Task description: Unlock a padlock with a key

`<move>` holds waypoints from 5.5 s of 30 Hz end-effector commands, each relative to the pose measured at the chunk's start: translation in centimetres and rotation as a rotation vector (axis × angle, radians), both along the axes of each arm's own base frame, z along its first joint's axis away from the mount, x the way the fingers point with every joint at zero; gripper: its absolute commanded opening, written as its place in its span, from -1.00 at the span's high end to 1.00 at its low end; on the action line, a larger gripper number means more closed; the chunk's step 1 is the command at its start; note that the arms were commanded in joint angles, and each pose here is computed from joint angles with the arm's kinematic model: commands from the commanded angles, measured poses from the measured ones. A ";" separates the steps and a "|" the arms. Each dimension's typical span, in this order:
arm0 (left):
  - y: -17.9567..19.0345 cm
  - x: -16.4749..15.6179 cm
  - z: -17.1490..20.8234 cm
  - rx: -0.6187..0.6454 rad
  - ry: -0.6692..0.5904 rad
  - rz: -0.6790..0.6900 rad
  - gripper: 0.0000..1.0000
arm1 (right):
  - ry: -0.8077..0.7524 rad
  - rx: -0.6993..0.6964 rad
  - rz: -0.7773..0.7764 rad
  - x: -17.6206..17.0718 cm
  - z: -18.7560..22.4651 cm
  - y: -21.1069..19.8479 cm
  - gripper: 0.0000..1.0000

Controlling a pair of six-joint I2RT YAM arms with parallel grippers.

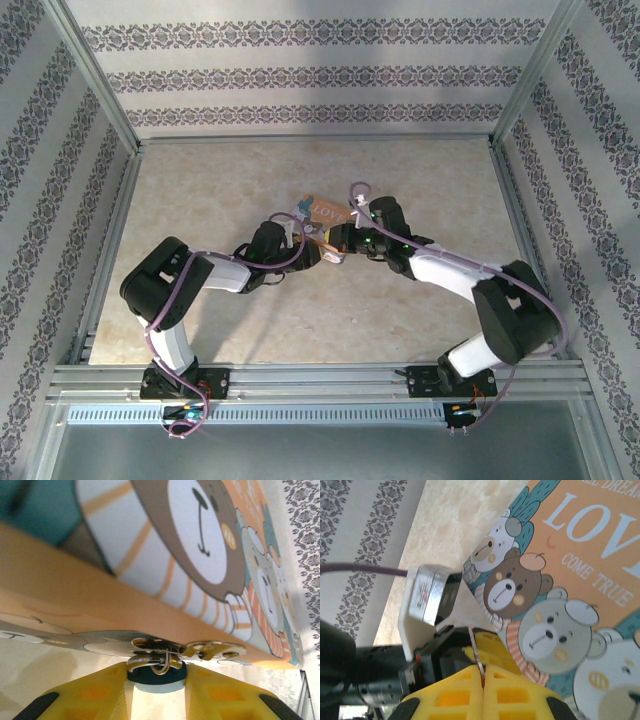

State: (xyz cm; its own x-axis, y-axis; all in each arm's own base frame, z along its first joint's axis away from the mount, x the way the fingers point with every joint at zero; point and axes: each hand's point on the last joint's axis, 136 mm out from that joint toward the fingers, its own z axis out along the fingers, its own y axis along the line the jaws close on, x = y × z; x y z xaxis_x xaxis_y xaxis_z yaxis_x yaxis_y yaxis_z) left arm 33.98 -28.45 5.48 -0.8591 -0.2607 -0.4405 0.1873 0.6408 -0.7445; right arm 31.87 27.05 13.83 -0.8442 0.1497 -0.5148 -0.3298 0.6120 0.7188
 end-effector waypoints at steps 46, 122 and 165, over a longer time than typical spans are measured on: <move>-2.6 -0.5 3.3 -0.173 0.109 -0.008 0.46 | -0.301 -0.424 0.063 -4.5 -7.7 -0.6 1.00; -2.8 -0.6 3.5 -0.186 0.122 -0.002 0.51 | -0.475 -0.342 -0.007 -1.4 -6.6 1.0 1.00; -3.0 -1.3 1.7 -0.149 0.164 -0.023 0.51 | -0.647 -0.222 -0.026 2.0 -2.0 2.4 1.00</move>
